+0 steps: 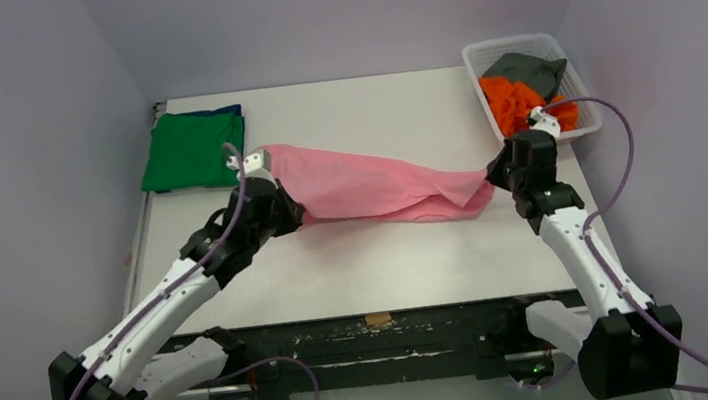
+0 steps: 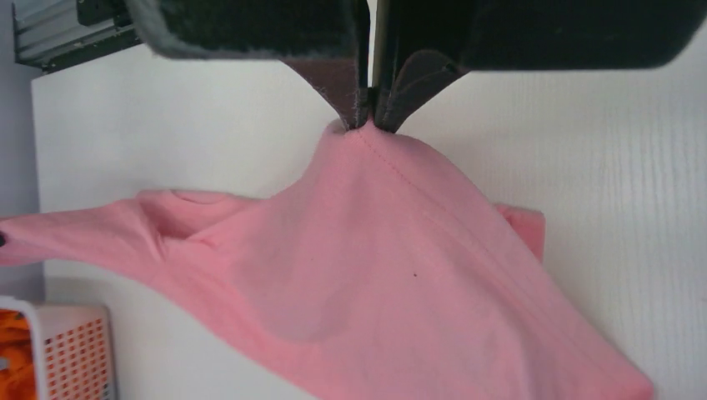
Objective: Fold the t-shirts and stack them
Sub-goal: Flatten out the tshirt
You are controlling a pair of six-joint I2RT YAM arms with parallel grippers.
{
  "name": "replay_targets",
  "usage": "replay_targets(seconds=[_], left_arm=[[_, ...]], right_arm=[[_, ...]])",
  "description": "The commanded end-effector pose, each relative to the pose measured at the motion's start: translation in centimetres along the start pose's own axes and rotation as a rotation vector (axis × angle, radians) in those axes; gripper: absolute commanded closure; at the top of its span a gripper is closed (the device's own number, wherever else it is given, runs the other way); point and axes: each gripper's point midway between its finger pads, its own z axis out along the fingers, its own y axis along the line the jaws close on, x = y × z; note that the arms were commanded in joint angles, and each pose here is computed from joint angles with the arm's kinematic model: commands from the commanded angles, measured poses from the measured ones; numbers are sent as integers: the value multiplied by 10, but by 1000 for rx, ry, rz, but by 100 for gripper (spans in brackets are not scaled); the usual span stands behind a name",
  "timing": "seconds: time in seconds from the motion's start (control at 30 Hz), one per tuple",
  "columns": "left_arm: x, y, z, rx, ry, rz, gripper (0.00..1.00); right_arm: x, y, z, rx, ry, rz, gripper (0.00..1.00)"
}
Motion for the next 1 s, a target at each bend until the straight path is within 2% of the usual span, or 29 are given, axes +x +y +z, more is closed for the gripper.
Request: replay_targets(seconds=[0.0,0.2,0.33,0.43,0.53,0.63,0.77,0.87,0.97], left_arm=[[-49,-6,-65,89,-204,25,100],[-135,-4,-206,174,-546,-6,100],[-171,7,-297,233,-738,-35,100],[-187,10,-357,305,-841,-31,100],[-194,3,-405,402,-890,1,100],[-194,-5,-438,489,-907,41,100],[-194,-6,-462,534,-923,61,100],[-194,-4,-467,536,-933,56,100],[-197,-4,-455,503,-922,51,100]], right_arm=[[-54,30,-55,-151,-160,-23,100],[-143,65,-167,-299,-409,-32,100],[-188,78,-242,-364,-543,-26,100],[-218,86,-301,-424,-654,-32,100],[-239,97,-353,-498,-727,-60,100],[-253,101,-399,-552,-801,-69,100],[-268,102,-447,-598,-906,-73,100],[-276,104,-461,-606,-940,-80,100],[-282,107,-452,-593,-938,-89,100]])
